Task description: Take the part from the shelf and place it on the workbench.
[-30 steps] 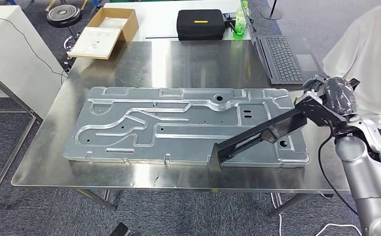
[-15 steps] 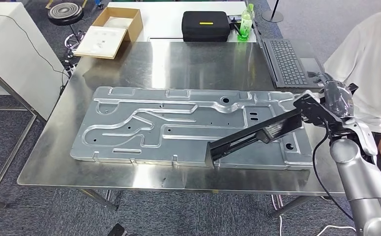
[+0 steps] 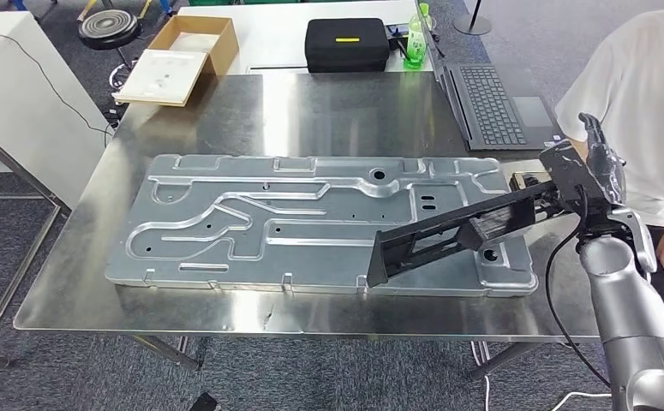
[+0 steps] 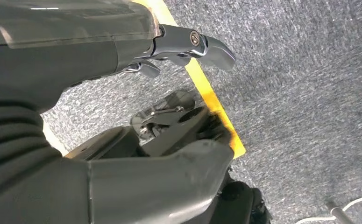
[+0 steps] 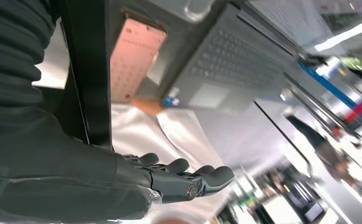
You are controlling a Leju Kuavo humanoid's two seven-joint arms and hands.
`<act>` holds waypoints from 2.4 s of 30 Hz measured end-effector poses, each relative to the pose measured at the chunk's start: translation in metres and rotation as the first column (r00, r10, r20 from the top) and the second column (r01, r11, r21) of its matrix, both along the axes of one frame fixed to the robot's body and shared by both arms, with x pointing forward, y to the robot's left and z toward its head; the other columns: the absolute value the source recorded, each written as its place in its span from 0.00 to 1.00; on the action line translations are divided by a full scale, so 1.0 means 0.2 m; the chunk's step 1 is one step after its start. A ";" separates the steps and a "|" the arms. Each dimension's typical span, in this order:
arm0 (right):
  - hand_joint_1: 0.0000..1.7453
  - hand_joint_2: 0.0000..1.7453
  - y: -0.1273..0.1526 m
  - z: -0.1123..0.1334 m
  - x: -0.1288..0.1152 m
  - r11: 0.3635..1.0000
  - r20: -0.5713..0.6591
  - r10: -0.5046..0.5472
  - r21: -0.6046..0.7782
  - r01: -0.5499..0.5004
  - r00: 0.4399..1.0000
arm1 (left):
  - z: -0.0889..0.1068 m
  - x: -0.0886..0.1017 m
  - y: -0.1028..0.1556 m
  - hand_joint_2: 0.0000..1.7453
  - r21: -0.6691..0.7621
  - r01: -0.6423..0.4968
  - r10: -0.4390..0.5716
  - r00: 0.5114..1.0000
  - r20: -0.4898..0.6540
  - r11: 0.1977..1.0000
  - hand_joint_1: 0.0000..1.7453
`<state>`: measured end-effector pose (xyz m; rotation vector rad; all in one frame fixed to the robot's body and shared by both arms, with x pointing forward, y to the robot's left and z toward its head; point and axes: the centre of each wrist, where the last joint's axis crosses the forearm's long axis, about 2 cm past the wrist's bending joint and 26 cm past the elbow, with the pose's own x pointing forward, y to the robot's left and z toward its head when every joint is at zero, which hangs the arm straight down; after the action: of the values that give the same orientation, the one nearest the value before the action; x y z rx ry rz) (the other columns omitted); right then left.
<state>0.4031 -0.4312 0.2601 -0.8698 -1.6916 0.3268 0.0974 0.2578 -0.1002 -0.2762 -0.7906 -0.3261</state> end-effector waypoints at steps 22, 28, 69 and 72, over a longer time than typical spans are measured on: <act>0.00 1.00 -0.20 0.18 0.21 0.963 -0.290 0.218 0.220 -0.156 0.932 | -0.01 -0.02 0.03 0.00 0.010 -0.039 0.039 0.999 -0.017 0.999 0.00; 0.00 1.00 -0.17 0.24 0.26 0.964 -0.377 0.253 0.170 -0.202 0.891 | -0.01 -0.03 0.03 0.00 0.011 -0.047 0.047 0.999 -0.019 0.999 0.00; 0.00 0.00 0.83 -0.11 -0.44 0.879 0.518 0.443 -0.412 -0.240 0.731 | 0.01 0.06 -0.01 0.00 0.002 0.029 -0.029 0.999 0.022 1.000 0.00; 0.00 0.00 0.83 -0.13 -0.44 0.884 0.514 0.435 -0.398 -0.243 0.739 | 0.01 0.06 -0.01 0.00 0.005 0.032 -0.032 0.999 0.018 0.999 0.00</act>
<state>0.3142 -0.2646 0.2345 -0.9388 -2.4549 0.6348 0.1100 0.2568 -0.0974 -0.2818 -0.8035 -0.3613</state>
